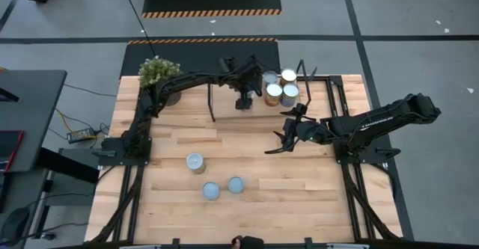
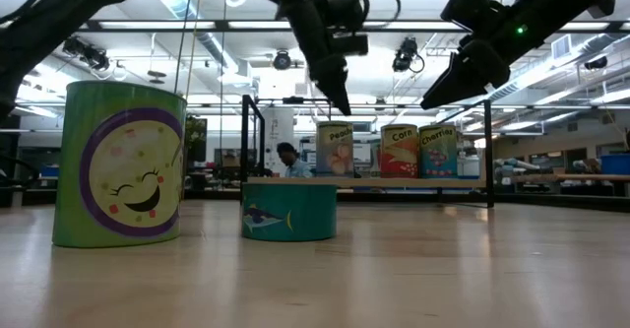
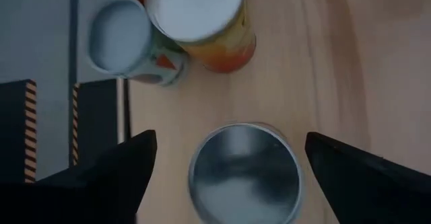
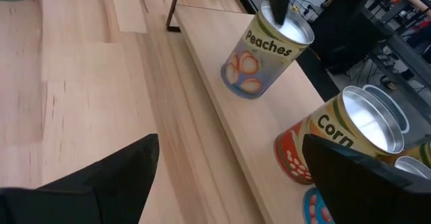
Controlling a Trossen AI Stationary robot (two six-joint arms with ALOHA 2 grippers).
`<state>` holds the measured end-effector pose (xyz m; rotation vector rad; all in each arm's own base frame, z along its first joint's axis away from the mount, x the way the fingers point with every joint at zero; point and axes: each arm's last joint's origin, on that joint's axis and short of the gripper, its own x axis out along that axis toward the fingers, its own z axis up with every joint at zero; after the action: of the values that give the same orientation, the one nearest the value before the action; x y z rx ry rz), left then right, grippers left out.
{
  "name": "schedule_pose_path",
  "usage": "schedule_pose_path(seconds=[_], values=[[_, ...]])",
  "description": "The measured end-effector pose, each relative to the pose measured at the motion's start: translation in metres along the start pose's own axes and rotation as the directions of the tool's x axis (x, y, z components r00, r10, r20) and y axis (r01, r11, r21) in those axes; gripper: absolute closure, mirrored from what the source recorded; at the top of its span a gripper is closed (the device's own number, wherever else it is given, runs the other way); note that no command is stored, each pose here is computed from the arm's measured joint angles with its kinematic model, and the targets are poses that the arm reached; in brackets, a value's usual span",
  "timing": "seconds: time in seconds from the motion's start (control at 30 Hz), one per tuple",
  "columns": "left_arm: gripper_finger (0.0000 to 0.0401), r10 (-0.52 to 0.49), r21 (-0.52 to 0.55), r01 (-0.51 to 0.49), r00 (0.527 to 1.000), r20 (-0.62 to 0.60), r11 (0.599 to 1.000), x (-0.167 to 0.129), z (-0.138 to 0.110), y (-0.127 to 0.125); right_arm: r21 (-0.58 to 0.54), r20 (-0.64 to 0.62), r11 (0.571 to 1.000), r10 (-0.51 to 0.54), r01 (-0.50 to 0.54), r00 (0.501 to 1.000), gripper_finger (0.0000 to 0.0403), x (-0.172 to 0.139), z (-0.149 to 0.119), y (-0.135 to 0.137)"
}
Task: Pick and place cans onto a shelf
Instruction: Put the canned peaches on the shelf
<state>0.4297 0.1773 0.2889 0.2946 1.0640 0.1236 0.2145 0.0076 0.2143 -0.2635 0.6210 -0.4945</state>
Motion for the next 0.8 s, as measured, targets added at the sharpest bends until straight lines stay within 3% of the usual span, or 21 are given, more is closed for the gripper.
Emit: schedule_pose_path(seconds=[0.17, 0.3, 0.5, 0.6, 0.67, 0.8], values=[[0.0016, 0.022, -0.027, -0.021, 1.000, 0.019, 0.999, -0.036, -0.002, 0.005, 0.002, -0.003, 1.000, 0.000, 0.000, 1.000, 0.0029, 0.000, 0.000, 0.000], [0.0016, 0.005, -0.080, -0.008, 0.999, -0.033, 0.997, -0.045, -0.010, 0.006, 0.009, -0.004, 1.000, 0.000, 0.000, 1.000, 0.0029, 0.000, 0.000, 0.000], [0.0016, -0.036, -0.167, 0.003, 0.980, -0.196, 0.986, -0.019, -0.033, 0.005, 0.009, -0.003, 1.000, 0.000, 0.000, 1.000, 0.0029, 0.000, 0.000, 0.000], [0.0016, 0.031, -0.151, -0.071, 0.967, -0.253, 0.986, -0.004, -0.040, 0.003, 0.009, -0.003, 1.000, 0.000, 0.000, 1.000, 0.0029, 0.000, 0.000, 0.000], [0.0016, 0.059, -0.148, -0.099, 0.965, -0.257, 0.984, 0.003, -0.043, 0.002, 0.009, -0.004, 1.000, 0.000, 0.000, 1.000, 0.0029, 0.000, 0.000, 0.000], [0.0016, 0.026, -0.177, -0.061, 0.981, -0.194, 0.982, 0.013, -0.042, 0.000, 0.009, -0.004, 1.000, 0.000, 0.000, 1.000, 0.0029, 0.000, 0.000, 0.000]])
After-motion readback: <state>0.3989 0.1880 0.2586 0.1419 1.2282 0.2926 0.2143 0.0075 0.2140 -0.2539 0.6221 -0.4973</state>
